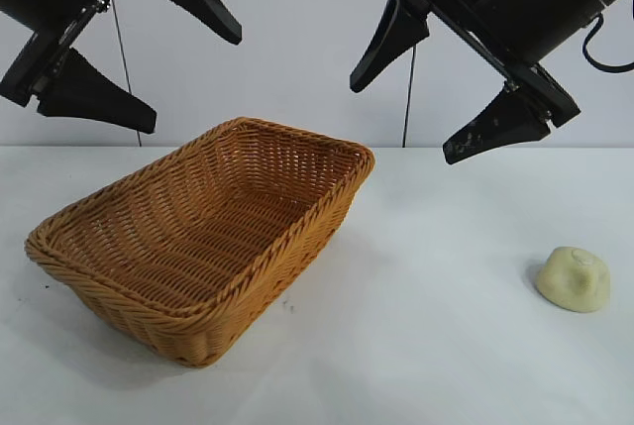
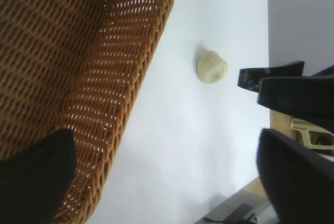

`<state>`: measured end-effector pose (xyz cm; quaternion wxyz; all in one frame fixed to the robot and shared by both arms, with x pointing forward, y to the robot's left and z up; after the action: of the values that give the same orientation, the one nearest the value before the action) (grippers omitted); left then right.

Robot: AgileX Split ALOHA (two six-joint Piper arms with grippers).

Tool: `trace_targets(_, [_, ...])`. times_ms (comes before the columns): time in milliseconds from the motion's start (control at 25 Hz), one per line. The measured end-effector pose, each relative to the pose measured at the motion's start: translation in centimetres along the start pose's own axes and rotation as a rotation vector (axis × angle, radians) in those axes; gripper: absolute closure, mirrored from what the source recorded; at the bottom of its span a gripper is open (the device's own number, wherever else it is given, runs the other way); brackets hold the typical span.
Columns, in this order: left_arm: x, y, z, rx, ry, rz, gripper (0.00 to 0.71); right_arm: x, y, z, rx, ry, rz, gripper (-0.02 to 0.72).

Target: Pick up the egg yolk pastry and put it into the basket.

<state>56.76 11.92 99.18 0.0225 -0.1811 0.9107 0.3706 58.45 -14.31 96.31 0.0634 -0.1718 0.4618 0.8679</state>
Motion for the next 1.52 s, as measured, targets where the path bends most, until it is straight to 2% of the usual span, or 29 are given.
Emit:
trace_targets(760, [0.1, 0.1, -0.1, 0.002, 0.000, 0.004, 0.021, 0.0, 0.0, 0.0, 0.000, -0.001, 0.000, 0.010])
trace_targets(1000, [1.2, 2.4, -0.8, 0.003, 0.010, -0.017, 0.021, 0.0, 0.0, 0.0, 0.000, -0.001, 0.000, 0.010])
trace_targets(1120, [2.2, 3.3, -0.4, -0.012, 0.071, -0.024, 0.021, 0.0, 0.0, 0.0, 0.000, -0.001, 0.000, 0.010])
trace_targets(1360, [5.1, 4.6, 2.3, -0.078, 0.205, -0.035, 0.021, 0.0, 0.0, 0.0, 0.000, -0.001, 0.000, 0.010])
trace_targets(1520, [6.5, 5.2, 3.4, -0.088, 0.304, -0.054, 0.021, 0.0, 0.0, 0.0, 0.000, -0.001, 0.000, 0.010])
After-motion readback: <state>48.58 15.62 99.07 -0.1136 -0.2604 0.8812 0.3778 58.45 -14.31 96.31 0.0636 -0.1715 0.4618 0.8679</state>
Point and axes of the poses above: a point on each arm's last joint axis where the gripper is mounted, y pointing back along that axis away from the gripper, z along the wrist's bending axis when the last joint is at zero, x = y × z, the point moved 7 cm from there along -y, pointing out along that axis toward the gripper, and after that the axes turned 12 degrees about y, right-handed, at the moved point
